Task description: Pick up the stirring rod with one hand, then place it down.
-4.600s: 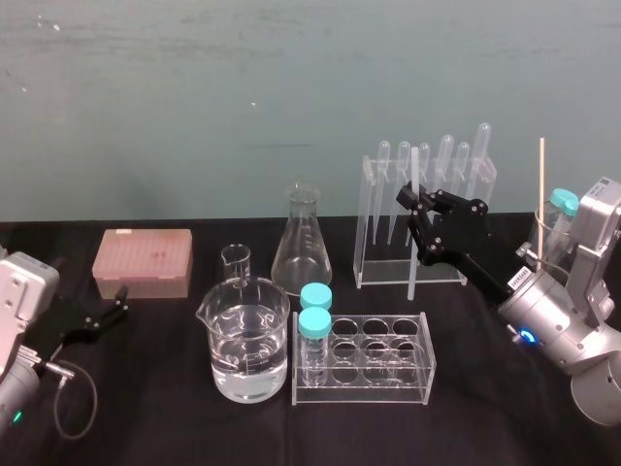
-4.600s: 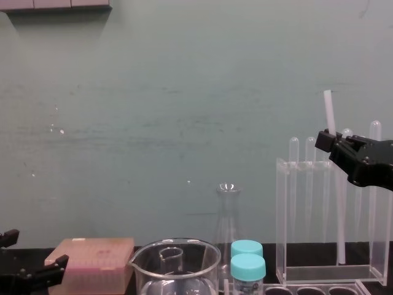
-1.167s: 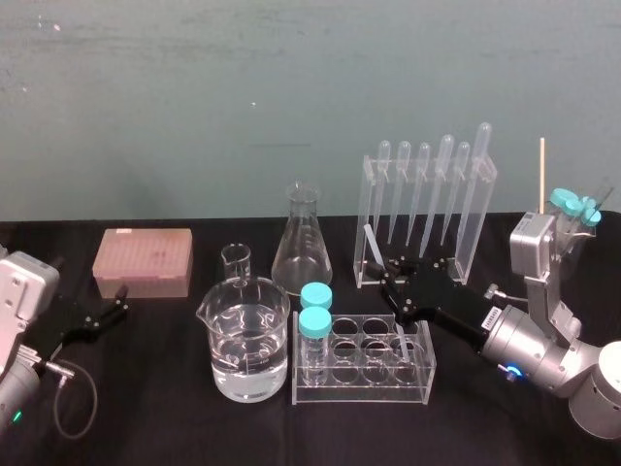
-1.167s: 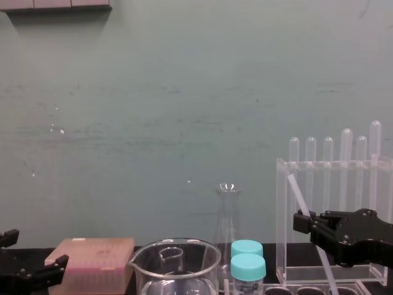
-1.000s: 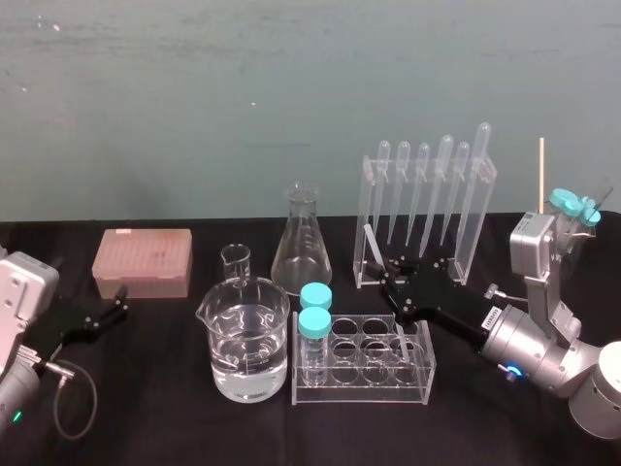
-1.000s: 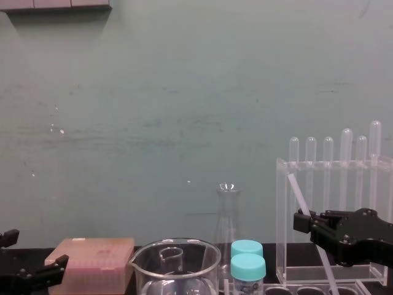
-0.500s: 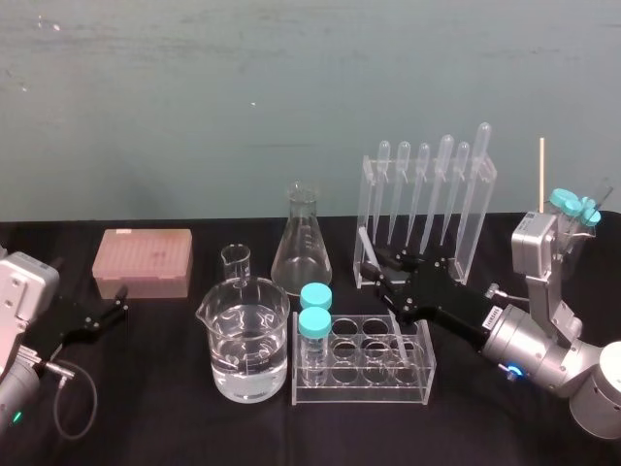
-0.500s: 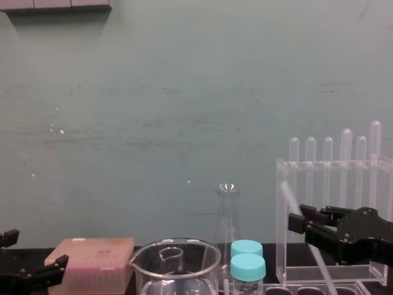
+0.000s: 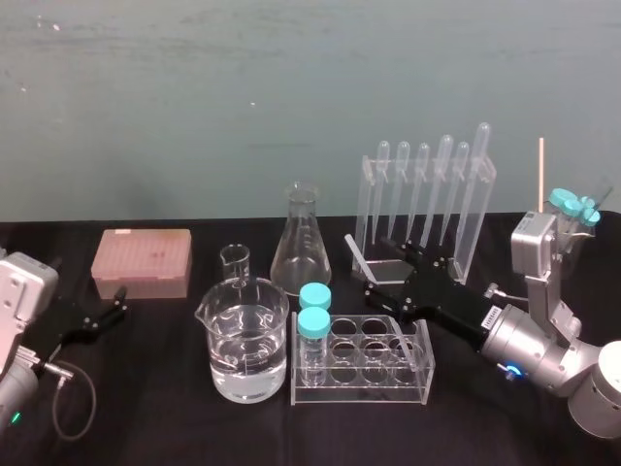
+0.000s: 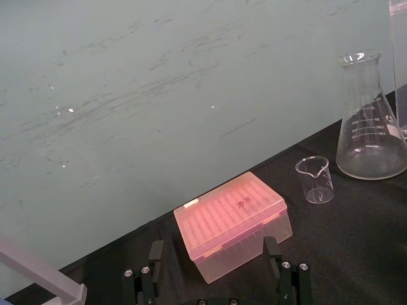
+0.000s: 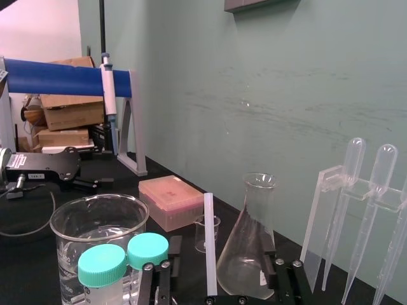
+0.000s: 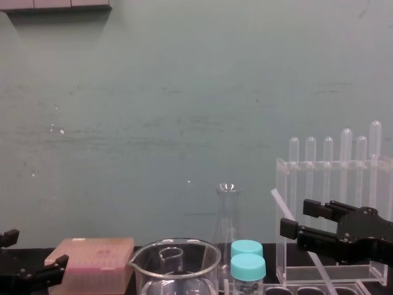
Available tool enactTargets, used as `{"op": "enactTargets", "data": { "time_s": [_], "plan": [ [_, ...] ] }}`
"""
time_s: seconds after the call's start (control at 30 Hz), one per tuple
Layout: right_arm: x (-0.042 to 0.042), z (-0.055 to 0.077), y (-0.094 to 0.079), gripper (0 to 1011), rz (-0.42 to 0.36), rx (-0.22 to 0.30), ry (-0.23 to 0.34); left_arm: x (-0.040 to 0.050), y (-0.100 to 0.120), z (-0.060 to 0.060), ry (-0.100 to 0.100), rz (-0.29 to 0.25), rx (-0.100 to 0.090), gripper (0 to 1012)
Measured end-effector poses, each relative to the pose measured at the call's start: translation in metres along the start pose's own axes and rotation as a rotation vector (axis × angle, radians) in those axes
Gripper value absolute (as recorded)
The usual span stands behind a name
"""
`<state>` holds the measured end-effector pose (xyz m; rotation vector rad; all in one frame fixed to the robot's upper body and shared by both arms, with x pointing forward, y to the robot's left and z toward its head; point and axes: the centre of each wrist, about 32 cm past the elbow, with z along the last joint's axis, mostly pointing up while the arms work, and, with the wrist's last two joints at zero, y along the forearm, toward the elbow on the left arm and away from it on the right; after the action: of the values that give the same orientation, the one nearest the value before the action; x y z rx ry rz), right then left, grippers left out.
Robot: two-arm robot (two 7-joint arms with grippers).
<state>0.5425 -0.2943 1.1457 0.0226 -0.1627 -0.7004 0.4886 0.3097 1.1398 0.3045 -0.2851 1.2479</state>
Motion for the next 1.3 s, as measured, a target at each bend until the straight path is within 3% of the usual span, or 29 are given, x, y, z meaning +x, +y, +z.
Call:
{"op": "enactTargets", "data": {
  "time_s": [0.23,0.33,0.53,0.6,0.7,0.8,0.9,0.93,1.0,1.03,1.17,1.3],
  "plan": [
    [0.0001,0.0,0.0,931,0.0,0.002,0.0,0.0,0.0,0.0,0.0,0.0,0.0,1000],
    [0.0008,0.012,0.004,1003,-0.015,0.085,-0.008,0.0,0.0,0.0,0.0,0.0,0.0,1000],
    [0.0006,0.031,0.008,1000,-0.07,0.208,-0.032,0.0,0.0,0.0,0.0,0.0,0.0,1000],
    [0.0004,0.034,0.007,1000,-0.083,0.218,-0.04,0.0,0.0,0.0,0.0,0.0,0.0,1000],
    [0.0002,0.041,0.002,1000,-0.189,0.231,-0.095,0.0,0.0,0.0,0.0,0.0,0.0,1000],
    [0.002,0.043,-0.006,1000,-0.297,0.206,-0.111,0.0,0.0,0.0,0.0,0.0,0.0,1000],
    [0.004,0.041,-0.016,1000,-0.397,0.155,-0.086,0.0,0.0,0.0,0.0,0.0,0.0,1000],
    [0.004,0.041,-0.016,1000,-0.397,0.155,-0.086,0.0,0.0,0.0,0.0,0.0,0.0,1000],
    [0.0035,0.036,-0.027,1000,-0.46,0.082,-0.05,0.0,0.0,0.0,0.0,0.0,0.0,1000],
    [0.0035,0.036,-0.027,1000,-0.46,0.082,-0.05,0.0,0.0,0.0,0.0,0.0,0.0,1000],
    [-0.0027,0.026,-0.039,1000,-0.496,-0.044,-0.009,0.0,0.0,0.0,0.0,0.0,0.0,1000],
    [-0.0056,0.022,-0.042,1000,-0.505,-0.13,0.01,0.0,0.0,0.0,0.0,0.0,0.0,1000]
  ]
}}
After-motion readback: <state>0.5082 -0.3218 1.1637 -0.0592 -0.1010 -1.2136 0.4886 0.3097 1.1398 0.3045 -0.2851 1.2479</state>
